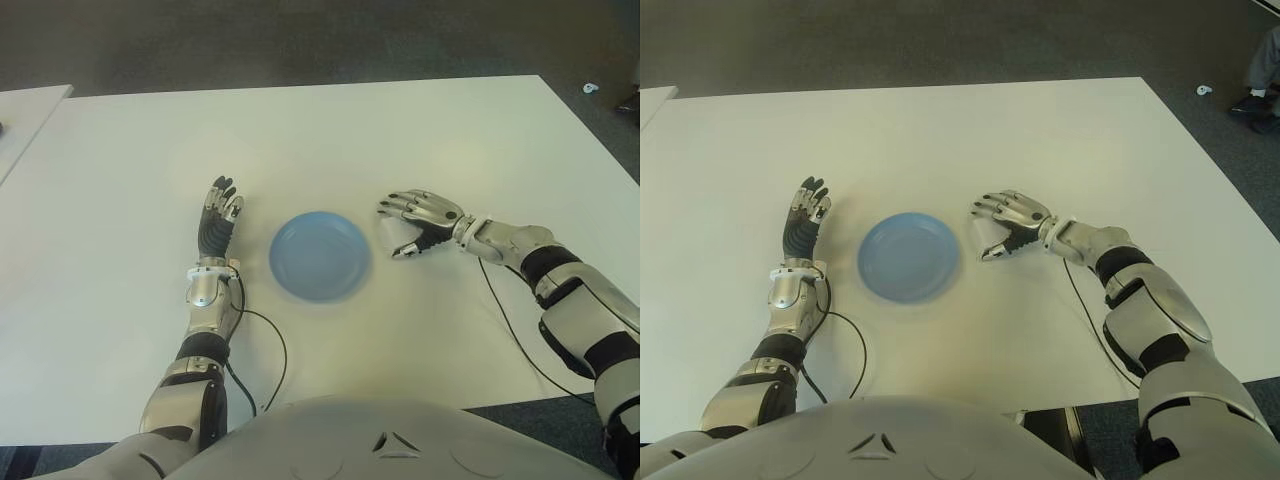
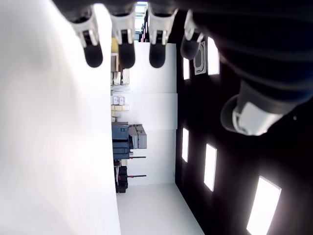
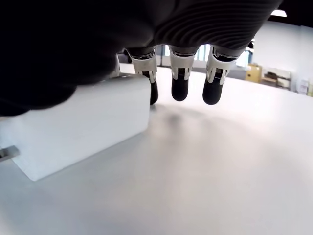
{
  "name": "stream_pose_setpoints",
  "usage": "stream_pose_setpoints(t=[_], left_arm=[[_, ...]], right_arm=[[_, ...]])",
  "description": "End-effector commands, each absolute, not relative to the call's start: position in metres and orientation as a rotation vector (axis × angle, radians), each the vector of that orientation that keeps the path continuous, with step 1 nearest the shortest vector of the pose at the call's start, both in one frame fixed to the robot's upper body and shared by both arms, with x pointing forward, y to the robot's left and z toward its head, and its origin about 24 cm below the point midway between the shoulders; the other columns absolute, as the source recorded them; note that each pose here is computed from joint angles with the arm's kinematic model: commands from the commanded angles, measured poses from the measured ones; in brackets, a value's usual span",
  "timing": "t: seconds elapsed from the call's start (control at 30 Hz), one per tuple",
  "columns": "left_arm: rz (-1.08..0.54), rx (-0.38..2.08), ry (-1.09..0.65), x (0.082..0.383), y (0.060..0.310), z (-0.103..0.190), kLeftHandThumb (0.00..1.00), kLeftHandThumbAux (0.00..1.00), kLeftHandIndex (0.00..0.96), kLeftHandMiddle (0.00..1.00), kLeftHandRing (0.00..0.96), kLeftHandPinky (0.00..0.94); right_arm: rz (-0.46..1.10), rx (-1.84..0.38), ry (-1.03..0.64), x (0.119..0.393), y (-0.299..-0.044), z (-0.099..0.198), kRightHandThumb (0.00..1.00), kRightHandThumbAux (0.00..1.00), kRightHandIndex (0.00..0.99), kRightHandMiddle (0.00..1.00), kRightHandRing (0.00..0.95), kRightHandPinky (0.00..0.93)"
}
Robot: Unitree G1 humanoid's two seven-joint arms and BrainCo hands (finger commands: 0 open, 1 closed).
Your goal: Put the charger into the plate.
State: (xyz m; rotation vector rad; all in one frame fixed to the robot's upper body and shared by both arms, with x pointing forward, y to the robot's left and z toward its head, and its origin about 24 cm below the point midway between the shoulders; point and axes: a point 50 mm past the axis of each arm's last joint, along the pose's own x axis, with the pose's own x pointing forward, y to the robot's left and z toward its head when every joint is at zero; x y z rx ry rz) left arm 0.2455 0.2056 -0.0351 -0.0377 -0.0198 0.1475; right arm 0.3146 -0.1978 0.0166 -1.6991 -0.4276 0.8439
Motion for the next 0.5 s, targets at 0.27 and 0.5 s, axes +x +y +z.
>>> stream_pose_setpoints(t=[0.27,0.5], left_arm=[[0.175,-0.112,0.255,0.1899,0.1940,-0.0884,0.000,0.503,0.028,0.113,0.115,0.140],[0.181,-0.114,0.251,0.1898,0.1934,-0.0881,0.000,0.505,0.029,0.117,0.119,0.142]], right_arm=[[0.929,-1.739,-0.370,0.3087,-0.1970,0.0024,0.288,0.159,0.000,0.000,0.000,0.000],[0.945,-1.750,-0.356,0.3060,-0.1992,-0.0018,0.281,0.170,0.000,0.000,0.000,0.000]])
